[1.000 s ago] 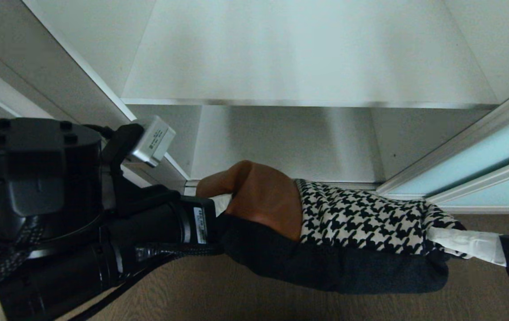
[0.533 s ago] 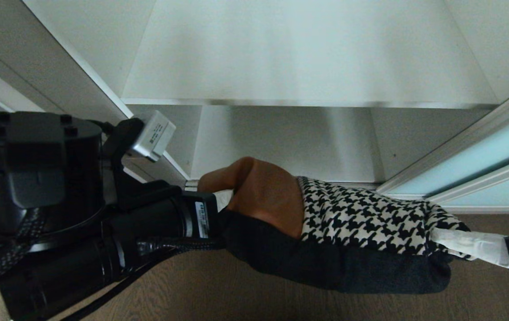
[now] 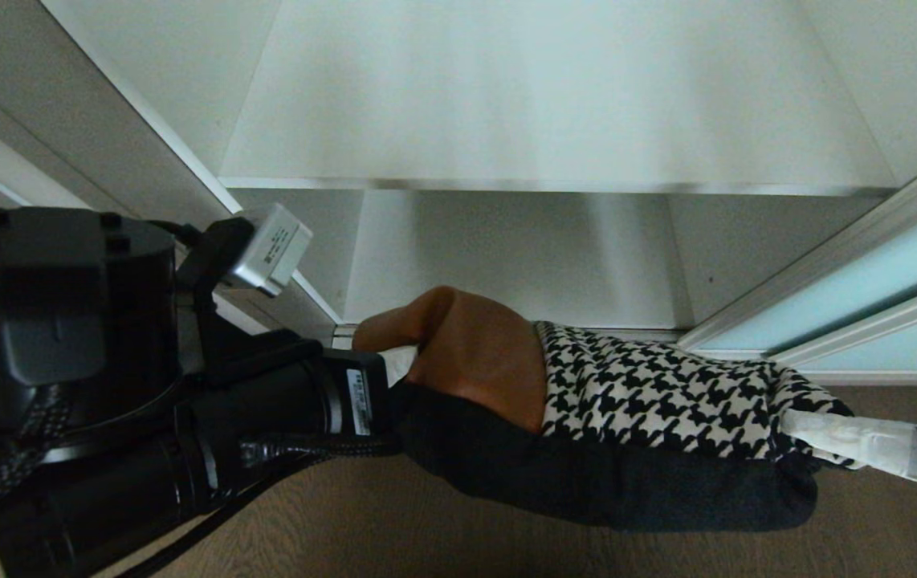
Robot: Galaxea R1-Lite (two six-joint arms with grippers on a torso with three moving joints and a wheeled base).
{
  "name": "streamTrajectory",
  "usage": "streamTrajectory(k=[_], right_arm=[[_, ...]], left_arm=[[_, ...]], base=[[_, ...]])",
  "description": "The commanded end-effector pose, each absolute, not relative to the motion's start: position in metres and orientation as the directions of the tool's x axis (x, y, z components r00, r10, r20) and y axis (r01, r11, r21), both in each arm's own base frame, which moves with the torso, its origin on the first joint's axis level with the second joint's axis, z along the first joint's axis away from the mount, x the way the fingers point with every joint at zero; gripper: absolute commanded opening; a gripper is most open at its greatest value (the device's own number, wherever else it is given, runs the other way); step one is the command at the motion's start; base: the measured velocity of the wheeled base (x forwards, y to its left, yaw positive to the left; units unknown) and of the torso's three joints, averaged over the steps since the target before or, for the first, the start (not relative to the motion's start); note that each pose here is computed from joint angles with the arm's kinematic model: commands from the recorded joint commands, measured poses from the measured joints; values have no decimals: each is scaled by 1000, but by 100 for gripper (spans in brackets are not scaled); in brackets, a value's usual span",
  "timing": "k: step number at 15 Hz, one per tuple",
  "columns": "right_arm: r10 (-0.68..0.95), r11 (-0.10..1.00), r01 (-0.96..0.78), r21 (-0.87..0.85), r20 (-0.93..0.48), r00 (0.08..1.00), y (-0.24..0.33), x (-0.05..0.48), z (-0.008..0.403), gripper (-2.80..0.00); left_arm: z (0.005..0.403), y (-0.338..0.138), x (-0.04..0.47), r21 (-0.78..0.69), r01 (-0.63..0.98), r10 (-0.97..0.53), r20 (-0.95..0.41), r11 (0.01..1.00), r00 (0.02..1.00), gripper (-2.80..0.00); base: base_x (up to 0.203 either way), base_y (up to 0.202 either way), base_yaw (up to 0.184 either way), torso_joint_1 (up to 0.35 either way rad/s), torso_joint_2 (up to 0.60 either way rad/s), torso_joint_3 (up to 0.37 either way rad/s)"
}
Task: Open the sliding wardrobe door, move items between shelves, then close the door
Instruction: Place the pillow on the higher shelf
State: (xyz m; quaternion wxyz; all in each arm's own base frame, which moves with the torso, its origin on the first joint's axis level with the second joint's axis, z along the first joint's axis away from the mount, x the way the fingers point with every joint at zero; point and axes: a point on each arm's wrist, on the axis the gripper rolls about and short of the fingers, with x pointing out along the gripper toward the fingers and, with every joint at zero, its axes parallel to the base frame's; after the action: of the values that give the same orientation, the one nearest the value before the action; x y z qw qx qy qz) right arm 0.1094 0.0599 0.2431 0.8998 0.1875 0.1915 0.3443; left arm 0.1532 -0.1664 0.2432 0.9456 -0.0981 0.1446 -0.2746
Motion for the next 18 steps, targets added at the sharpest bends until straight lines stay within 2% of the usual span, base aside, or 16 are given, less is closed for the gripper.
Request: streamTrajectory(k=[1, 5, 14, 18], right_arm=[[692, 692, -545, 473, -221, 687, 60, 110, 242, -280], [692, 693, -542, 475, -227, 685, 61, 111, 240, -280], [693, 692, -543, 475, -228, 684, 61, 110, 240, -280], [695, 689, -547, 475, -221, 685, 60, 110, 241, -280]], left_arm=[[243, -166, 153, -267, 489, -546, -217, 831, 809, -280], [242, -167, 154, -266, 487, -544, -221, 832, 809, -280], [242, -168, 155, -264, 485, -542, -225, 834, 810, -280], [245, -170, 157, -284, 478, -541, -213, 831, 814, -280]], base=[[0, 0, 0, 0, 0, 0], [0, 0, 0, 0, 0, 0], [-180, 0, 0, 0, 3, 3], [-19, 0, -1, -1, 1, 2]])
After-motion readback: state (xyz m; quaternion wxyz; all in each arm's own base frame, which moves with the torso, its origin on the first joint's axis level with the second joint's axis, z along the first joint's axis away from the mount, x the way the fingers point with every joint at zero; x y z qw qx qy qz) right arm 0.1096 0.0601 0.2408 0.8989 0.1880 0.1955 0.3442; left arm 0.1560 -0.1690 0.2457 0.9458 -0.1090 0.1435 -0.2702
